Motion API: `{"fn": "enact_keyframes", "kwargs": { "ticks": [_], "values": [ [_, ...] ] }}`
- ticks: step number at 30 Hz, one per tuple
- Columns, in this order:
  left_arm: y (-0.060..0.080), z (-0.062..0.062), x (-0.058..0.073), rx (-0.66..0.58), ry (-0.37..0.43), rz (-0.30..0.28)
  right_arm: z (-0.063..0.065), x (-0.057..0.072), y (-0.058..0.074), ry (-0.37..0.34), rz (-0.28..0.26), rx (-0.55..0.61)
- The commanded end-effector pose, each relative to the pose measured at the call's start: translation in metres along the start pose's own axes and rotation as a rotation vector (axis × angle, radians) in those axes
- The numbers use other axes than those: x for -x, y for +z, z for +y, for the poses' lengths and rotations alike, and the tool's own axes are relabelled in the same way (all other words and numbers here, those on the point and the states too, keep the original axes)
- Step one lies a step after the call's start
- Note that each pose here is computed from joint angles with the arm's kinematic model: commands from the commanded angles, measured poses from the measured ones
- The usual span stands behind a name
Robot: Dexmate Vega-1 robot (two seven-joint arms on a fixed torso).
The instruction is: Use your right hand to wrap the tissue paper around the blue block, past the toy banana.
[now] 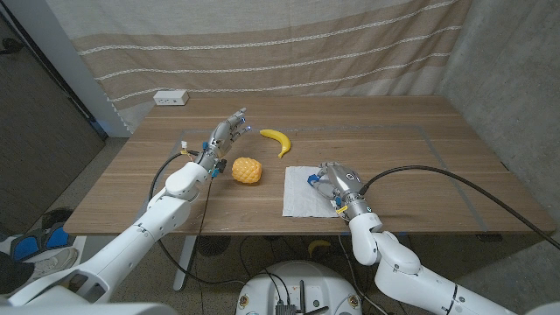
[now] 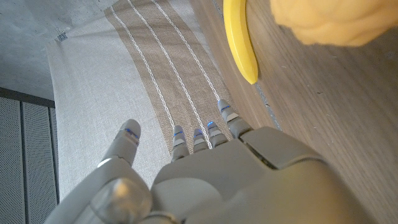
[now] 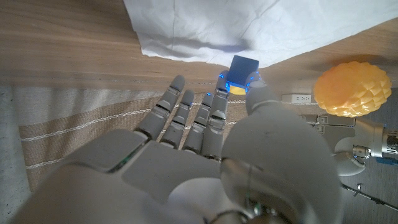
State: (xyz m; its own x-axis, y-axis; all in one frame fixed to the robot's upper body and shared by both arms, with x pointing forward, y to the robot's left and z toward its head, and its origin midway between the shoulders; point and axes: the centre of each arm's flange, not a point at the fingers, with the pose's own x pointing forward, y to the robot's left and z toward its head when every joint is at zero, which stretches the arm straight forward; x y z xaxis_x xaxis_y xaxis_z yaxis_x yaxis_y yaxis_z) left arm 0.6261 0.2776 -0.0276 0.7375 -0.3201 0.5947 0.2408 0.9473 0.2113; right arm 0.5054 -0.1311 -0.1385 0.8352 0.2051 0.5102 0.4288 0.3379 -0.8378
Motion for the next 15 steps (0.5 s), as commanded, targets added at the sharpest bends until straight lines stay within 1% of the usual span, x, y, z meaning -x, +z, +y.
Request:
{"fn": "enact_keyframes", "kwargs": {
  "ticks": [1, 9, 15],
  "values": [
    [-0.0017, -0.0008, -0.0014, 0.005, -0.01, 0.004, -0.0002, 0.0057, -0.0023, 0.04, 0.02, 0.004],
    [-0.0012, -0.0018, -0.002, 0.008, -0.014, -0.001, -0.0002, 0.0088, -0.0037, 0.066, 0.035, 0.012],
    [-0.0011, -0.0039, -0.0018, 0.005, -0.022, -0.004, -0.0016, 0.0122, -0.0064, 0.08, 0.039, -0.004]
  ]
}}
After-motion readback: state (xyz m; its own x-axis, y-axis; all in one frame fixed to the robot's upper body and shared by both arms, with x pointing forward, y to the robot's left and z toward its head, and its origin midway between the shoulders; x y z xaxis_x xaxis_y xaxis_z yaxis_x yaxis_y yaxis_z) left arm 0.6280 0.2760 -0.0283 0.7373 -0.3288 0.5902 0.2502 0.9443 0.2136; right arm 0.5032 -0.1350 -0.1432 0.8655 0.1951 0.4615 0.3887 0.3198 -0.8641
